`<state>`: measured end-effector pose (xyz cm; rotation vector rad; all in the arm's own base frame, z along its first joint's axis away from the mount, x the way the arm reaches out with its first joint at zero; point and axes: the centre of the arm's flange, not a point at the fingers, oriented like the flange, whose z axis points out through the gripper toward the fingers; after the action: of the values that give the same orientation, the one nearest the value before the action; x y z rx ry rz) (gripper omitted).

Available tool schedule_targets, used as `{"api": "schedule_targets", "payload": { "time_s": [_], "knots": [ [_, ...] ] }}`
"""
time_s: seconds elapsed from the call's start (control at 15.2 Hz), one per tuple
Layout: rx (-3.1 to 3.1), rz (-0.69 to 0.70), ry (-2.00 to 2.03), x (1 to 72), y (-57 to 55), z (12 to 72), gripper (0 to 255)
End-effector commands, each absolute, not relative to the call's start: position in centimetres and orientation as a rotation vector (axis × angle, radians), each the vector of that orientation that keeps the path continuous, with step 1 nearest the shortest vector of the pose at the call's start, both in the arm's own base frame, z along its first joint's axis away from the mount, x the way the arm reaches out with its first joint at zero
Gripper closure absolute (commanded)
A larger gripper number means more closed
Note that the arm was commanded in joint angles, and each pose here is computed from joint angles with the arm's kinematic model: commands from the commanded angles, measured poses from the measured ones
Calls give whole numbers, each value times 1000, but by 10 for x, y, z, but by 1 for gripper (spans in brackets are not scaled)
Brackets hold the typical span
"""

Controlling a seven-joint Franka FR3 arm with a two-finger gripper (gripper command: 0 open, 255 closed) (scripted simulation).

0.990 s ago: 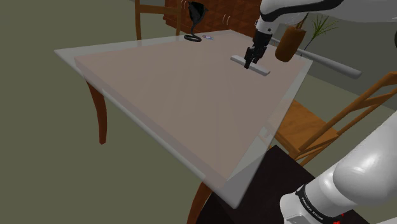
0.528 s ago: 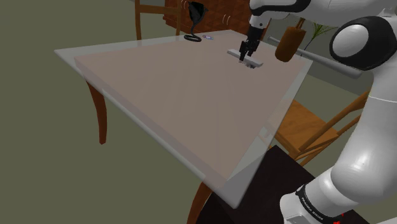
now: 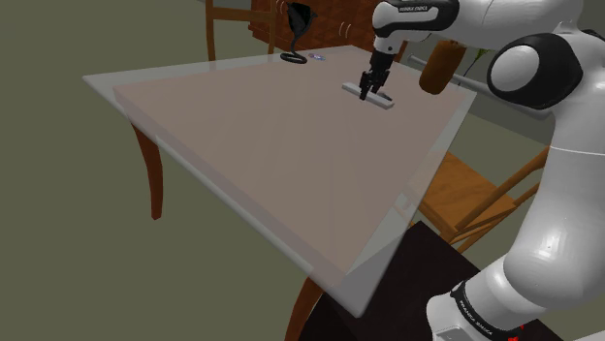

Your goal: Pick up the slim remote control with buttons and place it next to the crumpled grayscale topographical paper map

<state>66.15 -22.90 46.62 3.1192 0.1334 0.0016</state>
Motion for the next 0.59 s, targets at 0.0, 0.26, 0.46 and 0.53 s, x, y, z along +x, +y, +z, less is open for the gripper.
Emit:
{"api": "schedule_targets", "payload": {
  "time_s": [0.0,0.26,0.46,0.53],
  "knots": [
    [3119,3,133,662,-230,456,255],
    [3119,3,133,662,-230,435,255],
    [3119,3,133,662,-230,425,255],
    [3119,3,133,662,-230,425,255]
  ]
}}
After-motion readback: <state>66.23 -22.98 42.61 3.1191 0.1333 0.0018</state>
